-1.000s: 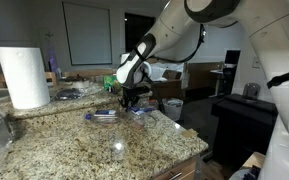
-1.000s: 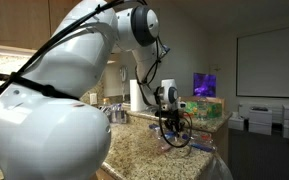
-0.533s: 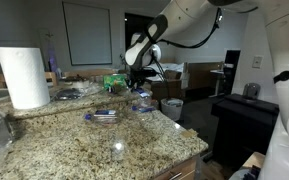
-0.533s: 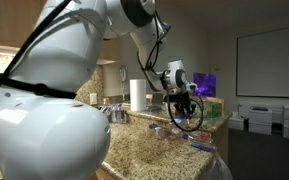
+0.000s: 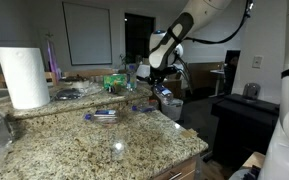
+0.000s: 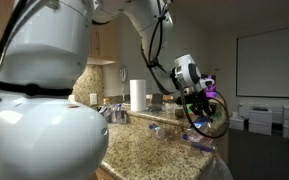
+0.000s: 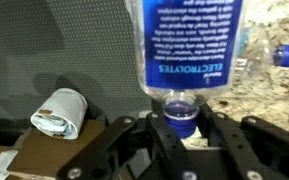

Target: Put three bottles inside the bin on the floor

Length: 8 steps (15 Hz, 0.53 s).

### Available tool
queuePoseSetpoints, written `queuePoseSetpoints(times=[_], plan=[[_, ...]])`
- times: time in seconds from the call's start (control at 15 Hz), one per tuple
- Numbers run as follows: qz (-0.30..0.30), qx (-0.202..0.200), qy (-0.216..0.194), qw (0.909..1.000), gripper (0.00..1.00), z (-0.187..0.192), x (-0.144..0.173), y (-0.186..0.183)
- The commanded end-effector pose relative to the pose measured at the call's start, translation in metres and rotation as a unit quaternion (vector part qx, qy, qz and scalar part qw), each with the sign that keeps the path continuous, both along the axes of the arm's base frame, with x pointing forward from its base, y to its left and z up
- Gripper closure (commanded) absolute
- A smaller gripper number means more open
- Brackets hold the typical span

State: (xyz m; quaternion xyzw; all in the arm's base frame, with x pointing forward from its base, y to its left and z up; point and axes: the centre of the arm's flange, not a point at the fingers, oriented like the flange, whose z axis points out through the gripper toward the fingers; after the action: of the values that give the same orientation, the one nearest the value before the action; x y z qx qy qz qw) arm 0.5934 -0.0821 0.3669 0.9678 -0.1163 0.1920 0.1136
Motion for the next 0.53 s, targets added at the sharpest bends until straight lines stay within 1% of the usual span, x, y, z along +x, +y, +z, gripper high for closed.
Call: queuePoseSetpoints(times=[0.0, 0.2, 0.33, 0.47], plan=[[-0.051, -0.006, -0.034, 0.9981, 0.9, -0.023, -0.043, -0.033], [-0.101, -0.002, -0.09, 0.9908, 0.9, -0.043, -0.053, -0.06], [-0.118, -0.005, -0.138, 0.9833, 0.9, -0.055, -0.054, -0.075], [-0.126, -0.007, -0.17, 0.9774, 0.9, -0.063, -0.058, -0.087]])
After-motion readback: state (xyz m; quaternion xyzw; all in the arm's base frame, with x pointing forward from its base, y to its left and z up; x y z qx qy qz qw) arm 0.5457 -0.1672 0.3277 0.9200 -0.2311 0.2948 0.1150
